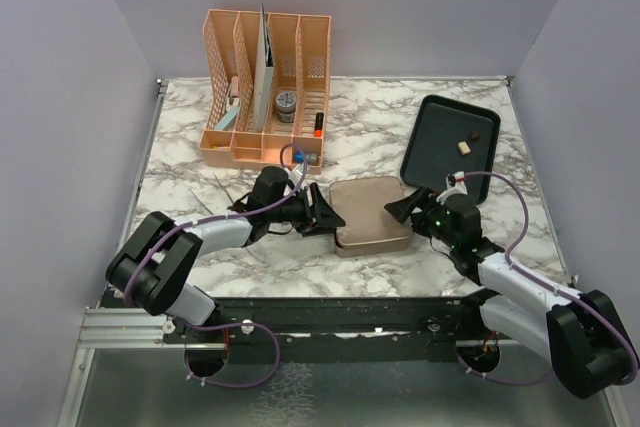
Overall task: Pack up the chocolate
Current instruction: Close the box lid on the packing box.
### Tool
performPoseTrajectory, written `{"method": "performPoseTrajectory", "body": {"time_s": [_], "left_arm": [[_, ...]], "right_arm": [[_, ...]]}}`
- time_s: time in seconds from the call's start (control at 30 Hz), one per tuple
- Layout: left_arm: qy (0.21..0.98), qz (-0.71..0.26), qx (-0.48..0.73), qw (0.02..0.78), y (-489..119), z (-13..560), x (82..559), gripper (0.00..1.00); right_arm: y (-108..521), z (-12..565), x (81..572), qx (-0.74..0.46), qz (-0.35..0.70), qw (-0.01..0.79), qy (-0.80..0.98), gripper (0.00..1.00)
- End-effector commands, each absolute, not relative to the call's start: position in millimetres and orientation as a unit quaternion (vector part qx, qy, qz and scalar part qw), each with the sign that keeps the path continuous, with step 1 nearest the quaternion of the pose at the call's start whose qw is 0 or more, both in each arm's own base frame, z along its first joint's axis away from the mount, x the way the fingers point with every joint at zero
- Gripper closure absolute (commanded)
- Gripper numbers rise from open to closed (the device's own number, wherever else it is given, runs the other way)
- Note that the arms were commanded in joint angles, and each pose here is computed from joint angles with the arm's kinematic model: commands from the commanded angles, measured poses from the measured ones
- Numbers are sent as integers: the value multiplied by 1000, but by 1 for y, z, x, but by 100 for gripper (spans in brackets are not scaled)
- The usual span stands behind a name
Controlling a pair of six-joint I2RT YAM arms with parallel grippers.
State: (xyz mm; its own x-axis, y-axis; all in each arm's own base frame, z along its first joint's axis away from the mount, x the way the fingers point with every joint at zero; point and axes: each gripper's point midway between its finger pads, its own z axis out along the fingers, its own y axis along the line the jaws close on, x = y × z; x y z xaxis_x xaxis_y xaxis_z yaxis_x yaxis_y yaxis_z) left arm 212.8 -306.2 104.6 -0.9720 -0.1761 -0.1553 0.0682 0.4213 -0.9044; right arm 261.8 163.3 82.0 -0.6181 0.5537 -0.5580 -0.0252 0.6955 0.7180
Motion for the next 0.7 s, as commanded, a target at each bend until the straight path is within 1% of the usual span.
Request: {"method": "performPoseTrajectory", "body": {"time_s": [0.0,0.03,0.1,0.27,0.5,0.67], "left_arm": [[847,-494,10,196,-306,110,235,46],[858,-469,17,206,-302,105,238,46],[869,-441,32,222,-297,103,244,45],[873,-432,41,222,-297,101,245,44],[888,-402,48,219,-289,90,243,44],[888,-401,49,221,-288,90,244,44]], "right_arm": [[223,135,222,74,532,347,768,17],[225,137,220,74,543,343,763,17],[227,136,218,79,555,333,758,21],[227,141,218,90,570,335,745,34],[219,165,218,108,583,367,717,34],[221,175,214,114,614,358,694,35]]}}
